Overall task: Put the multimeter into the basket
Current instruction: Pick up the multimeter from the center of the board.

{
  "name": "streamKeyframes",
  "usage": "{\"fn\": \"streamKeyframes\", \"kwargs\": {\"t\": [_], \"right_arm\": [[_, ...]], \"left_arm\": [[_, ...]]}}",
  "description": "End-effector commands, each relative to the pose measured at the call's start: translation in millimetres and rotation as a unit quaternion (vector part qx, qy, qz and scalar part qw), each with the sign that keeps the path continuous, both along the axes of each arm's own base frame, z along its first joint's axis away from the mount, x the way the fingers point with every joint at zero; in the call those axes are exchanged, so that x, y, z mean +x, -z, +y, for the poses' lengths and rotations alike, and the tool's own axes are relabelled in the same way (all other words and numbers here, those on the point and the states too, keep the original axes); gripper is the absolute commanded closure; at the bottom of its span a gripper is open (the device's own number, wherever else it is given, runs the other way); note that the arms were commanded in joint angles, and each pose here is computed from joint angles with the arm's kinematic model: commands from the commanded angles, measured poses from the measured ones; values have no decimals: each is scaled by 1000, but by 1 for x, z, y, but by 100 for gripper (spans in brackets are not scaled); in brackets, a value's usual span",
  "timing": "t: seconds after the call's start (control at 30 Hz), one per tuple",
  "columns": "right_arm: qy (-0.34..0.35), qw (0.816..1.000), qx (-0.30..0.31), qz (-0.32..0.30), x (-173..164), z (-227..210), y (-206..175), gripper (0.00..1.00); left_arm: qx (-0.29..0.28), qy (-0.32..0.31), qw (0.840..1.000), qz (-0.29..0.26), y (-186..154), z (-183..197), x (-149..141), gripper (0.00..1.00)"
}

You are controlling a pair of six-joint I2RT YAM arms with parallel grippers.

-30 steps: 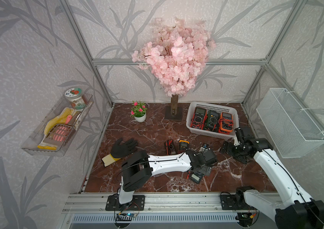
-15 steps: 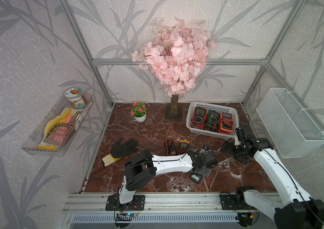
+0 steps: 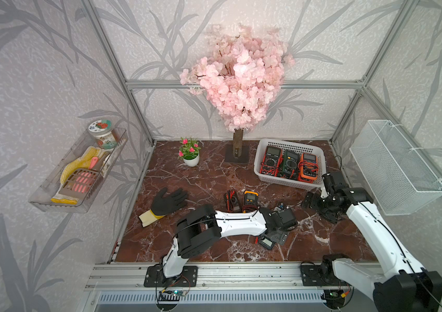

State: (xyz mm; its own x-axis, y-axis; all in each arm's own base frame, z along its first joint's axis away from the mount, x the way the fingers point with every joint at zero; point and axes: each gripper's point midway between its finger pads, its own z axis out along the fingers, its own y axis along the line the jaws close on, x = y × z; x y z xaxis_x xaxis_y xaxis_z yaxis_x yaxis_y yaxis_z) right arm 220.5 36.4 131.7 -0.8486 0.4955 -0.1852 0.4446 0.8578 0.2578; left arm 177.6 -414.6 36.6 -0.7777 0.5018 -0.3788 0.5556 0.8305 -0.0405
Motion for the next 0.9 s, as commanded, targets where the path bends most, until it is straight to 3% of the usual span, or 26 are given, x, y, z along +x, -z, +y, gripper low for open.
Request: {"fn": "streamKeyframes", "kwargs": {"t": [0.0, 0.27, 0.4, 0.87], "right_arm": [[6, 1000, 4, -5, 5, 0, -7, 3], [12, 1000, 7, -5, 7, 0, -8, 3], [18, 1000, 9, -8, 9, 0, -9, 3], [45, 999, 11, -27, 28, -4, -15, 3]], "left_arm": [[6, 9, 1000, 2, 5, -1, -1, 5], [-3, 15, 1000, 10, 0, -2, 0, 35], [-16, 12, 1000, 4, -17, -3, 10, 45], [-88, -6, 995, -40, -102, -2, 64, 50]]}}
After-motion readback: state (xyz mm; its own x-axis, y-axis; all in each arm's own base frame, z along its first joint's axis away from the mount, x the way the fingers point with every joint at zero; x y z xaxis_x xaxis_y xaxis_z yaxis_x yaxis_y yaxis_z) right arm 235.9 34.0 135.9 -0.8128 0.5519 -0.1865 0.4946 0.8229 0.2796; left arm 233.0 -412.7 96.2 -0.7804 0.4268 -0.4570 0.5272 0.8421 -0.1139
